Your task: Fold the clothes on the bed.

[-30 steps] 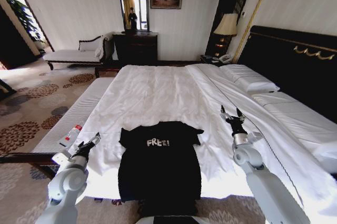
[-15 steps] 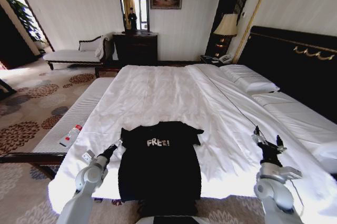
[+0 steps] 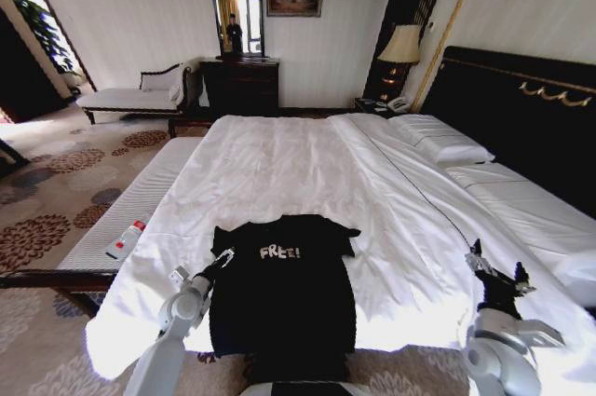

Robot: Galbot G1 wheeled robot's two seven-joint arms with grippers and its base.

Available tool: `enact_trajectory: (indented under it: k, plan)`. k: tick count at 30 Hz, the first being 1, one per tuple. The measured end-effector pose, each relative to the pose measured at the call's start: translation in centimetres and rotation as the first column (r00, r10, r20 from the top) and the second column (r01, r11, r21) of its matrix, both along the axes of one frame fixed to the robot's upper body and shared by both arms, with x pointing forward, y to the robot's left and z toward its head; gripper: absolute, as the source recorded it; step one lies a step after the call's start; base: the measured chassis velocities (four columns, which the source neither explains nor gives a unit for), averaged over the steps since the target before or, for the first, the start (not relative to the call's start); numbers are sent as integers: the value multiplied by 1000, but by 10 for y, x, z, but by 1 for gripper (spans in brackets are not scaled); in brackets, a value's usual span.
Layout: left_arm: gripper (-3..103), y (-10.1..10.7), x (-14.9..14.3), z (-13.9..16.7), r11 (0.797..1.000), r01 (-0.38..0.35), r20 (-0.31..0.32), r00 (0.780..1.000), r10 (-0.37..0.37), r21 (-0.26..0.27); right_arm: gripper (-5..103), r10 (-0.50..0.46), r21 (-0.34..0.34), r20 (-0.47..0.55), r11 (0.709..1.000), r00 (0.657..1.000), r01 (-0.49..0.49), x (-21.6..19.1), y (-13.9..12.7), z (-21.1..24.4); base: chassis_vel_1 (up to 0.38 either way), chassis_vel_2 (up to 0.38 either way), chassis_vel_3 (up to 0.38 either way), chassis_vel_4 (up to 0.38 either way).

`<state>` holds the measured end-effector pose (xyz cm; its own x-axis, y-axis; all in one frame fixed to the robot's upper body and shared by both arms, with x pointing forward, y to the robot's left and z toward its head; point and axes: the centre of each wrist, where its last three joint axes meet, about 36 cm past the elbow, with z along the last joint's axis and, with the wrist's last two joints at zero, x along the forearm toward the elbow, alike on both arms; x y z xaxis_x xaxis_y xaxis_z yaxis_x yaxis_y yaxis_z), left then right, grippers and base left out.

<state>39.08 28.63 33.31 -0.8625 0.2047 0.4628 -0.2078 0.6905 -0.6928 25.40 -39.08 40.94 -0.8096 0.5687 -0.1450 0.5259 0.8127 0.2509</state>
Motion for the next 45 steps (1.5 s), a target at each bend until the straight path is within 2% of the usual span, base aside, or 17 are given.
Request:
enact_trajectory:
  k: [6,11,14,18,24,27,29,30,31,32,33,35,37,38,40,42,45]
  plan:
    - [100,-7,-13,-6,999,28,-53,998,-29,-29,100,-2,-1,-3,1000,1000,2,-6,3,5,0,0,0,0]
    - [100,-9,-18,-1,999,37,-53,998,-38,-34,100,-5,2,-6,1000,1000,5,-9,5,7,0,0,0,0]
    - [100,-7,-12,-2,999,26,-40,999,-28,-33,100,-6,4,-9,1000,1000,6,-11,7,7,0,0,0,0]
    - [100,0,11,6,997,-7,-7,1000,7,-77,100,-4,0,-17,1000,1000,4,-15,10,9,0,0,0,0]
    - [100,12,22,18,993,-29,6,1000,29,-112,100,-3,-4,-22,1000,1000,3,-18,13,11,0,0,0,0]
    - [100,33,26,40,990,-56,49,997,63,-129,100,0,-5,-27,1000,1000,0,-20,17,13,0,0,0,0]
    - [100,39,26,46,990,-64,63,995,72,-130,100,0,-6,-29,1000,1000,0,-21,18,13,0,0,0,0]
    - [100,78,31,88,985,-115,159,978,135,-128,100,2,-7,-36,1000,999,-3,-23,22,12,0,0,0,0]
    - [100,87,31,98,983,-129,179,972,151,-129,100,3,-6,-38,1000,999,-4,-23,22,12,0,0,0,0]
    - [100,106,32,116,979,-158,216,959,183,-129,100,5,-4,-40,1000,999,-5,-23,24,12,0,0,0,0]
    - [100,106,32,116,979,-158,216,959,183,-129,100,5,-4,-40,1000,999,-5,-23,24,12,0,0,0,0]
    - [100,124,30,131,976,-184,243,948,207,-112,100,7,0,-44,1000,999,-7,-23,27,10,0,0,0,0]
    - [100,127,29,133,977,-189,245,947,209,-102,100,8,2,-45,1000,999,-8,-23,28,9,0,0,0,0]
    - [100,129,25,132,978,-193,238,949,206,-77,100,9,4,-46,1000,999,-9,-22,30,9,0,0,0,0]
    - [100,123,15,118,982,-188,200,962,185,-5,100,10,10,-49,1000,999,-9,-22,33,6,0,0,0,0]
    - [100,106,1,90,981,-164,130,980,150,103,100,11,16,-51,1000,999,-10,-21,36,4,0,0,0,0]
    - [100,89,-9,67,978,-140,78,988,130,152,100,11,18,-53,1000,999,-10,-21,37,4,0,0,0,0]
